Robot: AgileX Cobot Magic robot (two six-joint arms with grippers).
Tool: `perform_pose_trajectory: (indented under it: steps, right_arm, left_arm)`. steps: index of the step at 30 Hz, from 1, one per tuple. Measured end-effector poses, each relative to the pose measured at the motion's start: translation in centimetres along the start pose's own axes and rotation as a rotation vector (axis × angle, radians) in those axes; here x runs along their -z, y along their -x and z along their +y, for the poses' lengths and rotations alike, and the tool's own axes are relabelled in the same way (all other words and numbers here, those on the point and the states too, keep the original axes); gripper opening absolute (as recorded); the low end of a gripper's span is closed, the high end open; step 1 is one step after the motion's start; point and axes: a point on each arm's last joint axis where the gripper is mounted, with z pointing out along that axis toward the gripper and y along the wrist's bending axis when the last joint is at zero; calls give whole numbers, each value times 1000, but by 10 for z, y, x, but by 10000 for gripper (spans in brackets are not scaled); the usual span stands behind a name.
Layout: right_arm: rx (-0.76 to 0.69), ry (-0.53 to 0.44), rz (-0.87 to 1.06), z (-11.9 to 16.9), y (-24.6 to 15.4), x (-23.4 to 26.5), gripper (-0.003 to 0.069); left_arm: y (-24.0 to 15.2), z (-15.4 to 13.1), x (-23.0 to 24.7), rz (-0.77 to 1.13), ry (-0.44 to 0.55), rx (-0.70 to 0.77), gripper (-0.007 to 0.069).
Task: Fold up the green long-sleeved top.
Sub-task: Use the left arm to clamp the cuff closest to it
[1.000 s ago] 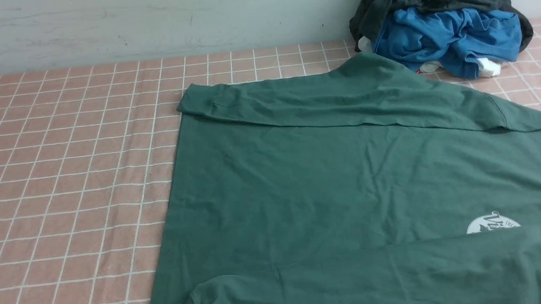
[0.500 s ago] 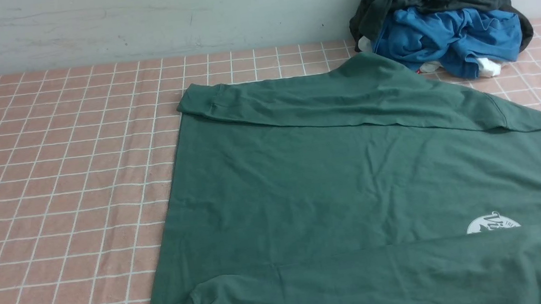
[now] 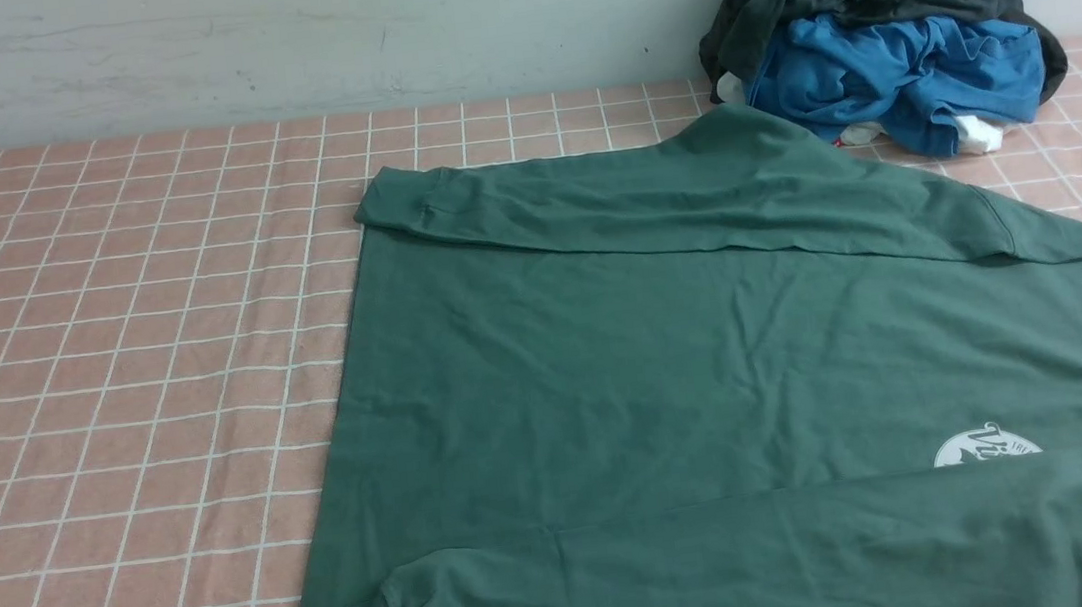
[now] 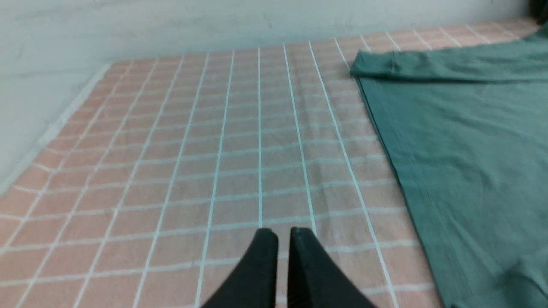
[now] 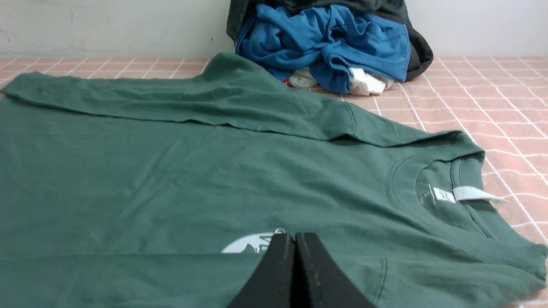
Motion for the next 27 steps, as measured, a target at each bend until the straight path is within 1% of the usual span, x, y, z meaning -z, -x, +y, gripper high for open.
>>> perform_pose_trajectory:
  steps: [3, 4, 7, 8, 10, 12, 14, 15, 16, 19, 21, 22, 23, 24, 26, 27]
  right_arm:
    - [-15, 28, -211, 2, 19, 2, -14]
    - [-35, 43, -303, 3, 27, 4, -14]
    - [-103, 86, -485, 5, 42, 11, -14]
    - [-134, 109, -567, 6, 49, 15, -14]
    - [-169, 125, -611, 6, 53, 17, -14]
    - [-255, 161, -687, 6, 58, 22, -14]
    - [-295, 171, -697, 5, 64, 23, -14]
    - [-297, 171, -694, 6, 68, 24, -14]
    - [-271, 170, -692, 7, 87, 28, -14]
    - [-144, 130, -608, 11, 124, 30, -14]
    - [-50, 83, -522, 12, 152, 27, -14]
    - [3, 38, -411, 11, 165, 16, -14]
    - [24, 7, -331, 9, 169, 9, -14]
    - [32, 0, -313, 9, 169, 8, -14]
    - [36, -58, -64, 5, 169, -19, -14]
    - [22, -74, 57, 4, 163, -30, -14]
  left_arm:
    - [17, 4, 2, -188, 41, 2, 30]
    - [24, 5, 3, -265, 58, 2, 30]
    - [34, 8, 7, -389, 86, 7, 30]
    - [40, 9, 10, -458, 98, 26, 30]
    - [46, 11, 13, -540, 105, 68, 30]
    - [59, 15, 23, -712, 100, 213, 30]
    - [73, 16, 28, -756, 76, 275, 30]
    - [81, 16, 29, -755, 65, 281, 30]
    - [108, 15, 31, -715, 37, 272, 30]
    - [161, 14, 25, -560, 17, 209, 27]
    - [188, 16, 10, -435, 20, 170, 26]
    - [200, 17, -8, -318, 24, 155, 23]
    - [202, 17, -19, -226, 26, 151, 22]
    - [204, 18, -25, -199, 26, 152, 22]
    - [191, 16, -64, 118, 14, 183, 20]
    - [182, 14, -74, 223, -1, 195, 20]
